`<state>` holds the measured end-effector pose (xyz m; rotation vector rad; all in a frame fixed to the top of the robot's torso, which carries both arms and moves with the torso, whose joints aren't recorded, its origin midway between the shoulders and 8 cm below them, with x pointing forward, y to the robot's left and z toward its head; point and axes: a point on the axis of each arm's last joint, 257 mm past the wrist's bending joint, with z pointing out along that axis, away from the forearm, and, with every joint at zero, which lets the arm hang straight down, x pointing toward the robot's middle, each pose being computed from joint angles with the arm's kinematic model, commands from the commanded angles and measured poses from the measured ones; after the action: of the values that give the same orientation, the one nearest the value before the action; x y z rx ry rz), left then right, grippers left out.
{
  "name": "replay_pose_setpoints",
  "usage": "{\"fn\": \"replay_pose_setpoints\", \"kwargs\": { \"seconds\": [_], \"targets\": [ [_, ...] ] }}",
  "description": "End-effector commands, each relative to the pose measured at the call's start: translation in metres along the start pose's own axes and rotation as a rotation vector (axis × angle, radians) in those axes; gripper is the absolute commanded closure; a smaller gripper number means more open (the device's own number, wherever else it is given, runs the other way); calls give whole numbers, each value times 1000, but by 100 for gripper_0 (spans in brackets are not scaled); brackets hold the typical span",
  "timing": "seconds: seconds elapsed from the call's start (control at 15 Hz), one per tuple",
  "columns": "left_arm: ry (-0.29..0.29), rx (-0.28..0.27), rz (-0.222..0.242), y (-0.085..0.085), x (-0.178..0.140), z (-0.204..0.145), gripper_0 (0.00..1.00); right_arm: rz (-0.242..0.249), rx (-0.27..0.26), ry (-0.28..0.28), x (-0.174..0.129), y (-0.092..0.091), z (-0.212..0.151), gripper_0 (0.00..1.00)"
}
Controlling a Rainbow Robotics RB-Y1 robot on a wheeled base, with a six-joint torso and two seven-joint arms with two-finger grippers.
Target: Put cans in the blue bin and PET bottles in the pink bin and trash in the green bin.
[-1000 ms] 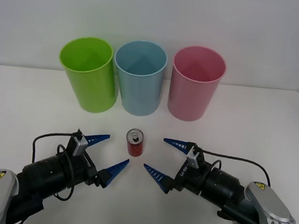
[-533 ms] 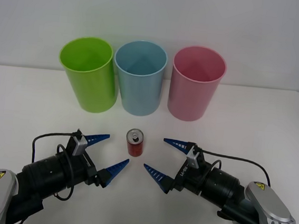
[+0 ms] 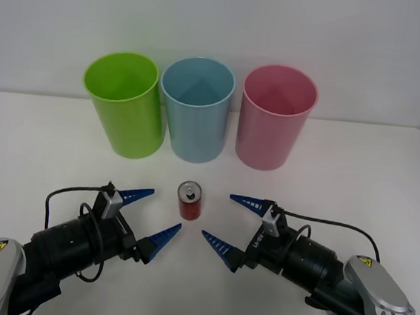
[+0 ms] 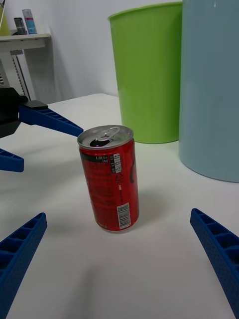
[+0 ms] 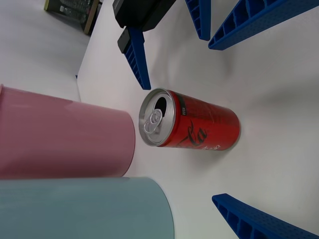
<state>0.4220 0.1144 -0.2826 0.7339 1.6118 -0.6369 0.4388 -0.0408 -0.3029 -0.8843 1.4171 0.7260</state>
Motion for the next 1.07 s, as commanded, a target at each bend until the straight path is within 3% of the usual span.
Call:
{"fn": "replay_pose_setpoints", "kwargs": {
  "seconds": [0.07,0.6,1.07],
  "targets": [
    [-1,-1,-2,0,0,0,0,0,0,0,0,0,0,0],
    [5,3,6,3,0,-6,0,0,0,0,0,0,0,0],
    [62,37,32,23,7,-49,0,0,0,0,0,0,0,0]
  ]
}}
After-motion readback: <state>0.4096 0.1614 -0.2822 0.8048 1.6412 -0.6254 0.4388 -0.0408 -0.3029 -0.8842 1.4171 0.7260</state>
